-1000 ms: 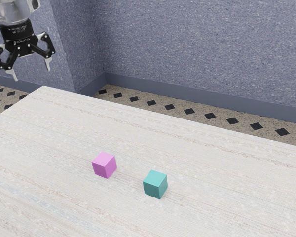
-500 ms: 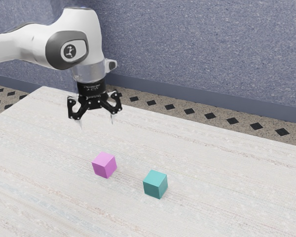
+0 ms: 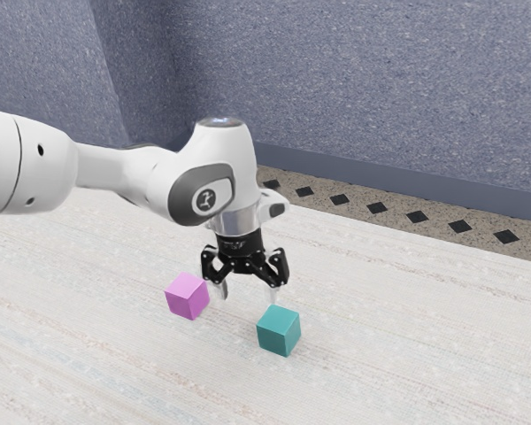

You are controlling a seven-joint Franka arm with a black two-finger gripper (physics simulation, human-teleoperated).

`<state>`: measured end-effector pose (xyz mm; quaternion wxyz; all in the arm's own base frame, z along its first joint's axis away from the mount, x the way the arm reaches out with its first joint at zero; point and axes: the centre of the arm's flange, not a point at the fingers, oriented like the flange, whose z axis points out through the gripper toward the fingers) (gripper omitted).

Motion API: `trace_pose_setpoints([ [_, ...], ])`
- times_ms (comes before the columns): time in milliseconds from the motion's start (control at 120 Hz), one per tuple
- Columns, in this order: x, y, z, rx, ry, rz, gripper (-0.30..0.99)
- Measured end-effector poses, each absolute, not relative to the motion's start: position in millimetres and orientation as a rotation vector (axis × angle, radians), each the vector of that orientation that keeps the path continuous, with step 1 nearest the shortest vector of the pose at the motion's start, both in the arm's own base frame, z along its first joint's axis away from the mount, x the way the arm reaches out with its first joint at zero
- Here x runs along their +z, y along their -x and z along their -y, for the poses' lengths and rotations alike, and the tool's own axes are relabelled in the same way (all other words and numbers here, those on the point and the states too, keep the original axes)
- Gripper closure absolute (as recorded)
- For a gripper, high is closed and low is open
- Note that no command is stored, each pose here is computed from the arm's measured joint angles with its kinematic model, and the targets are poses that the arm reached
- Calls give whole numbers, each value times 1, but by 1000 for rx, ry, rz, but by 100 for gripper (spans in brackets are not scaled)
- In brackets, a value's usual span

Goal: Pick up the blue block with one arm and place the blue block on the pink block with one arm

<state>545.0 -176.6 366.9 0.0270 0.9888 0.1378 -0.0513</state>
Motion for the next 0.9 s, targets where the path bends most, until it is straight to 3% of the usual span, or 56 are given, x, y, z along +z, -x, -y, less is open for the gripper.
trace_pose_setpoints([
  [375, 342, -552, 202, -57, -3068, 9, 0],
  [900, 291, -564, 194, -108, -3031, 54, 0],
])
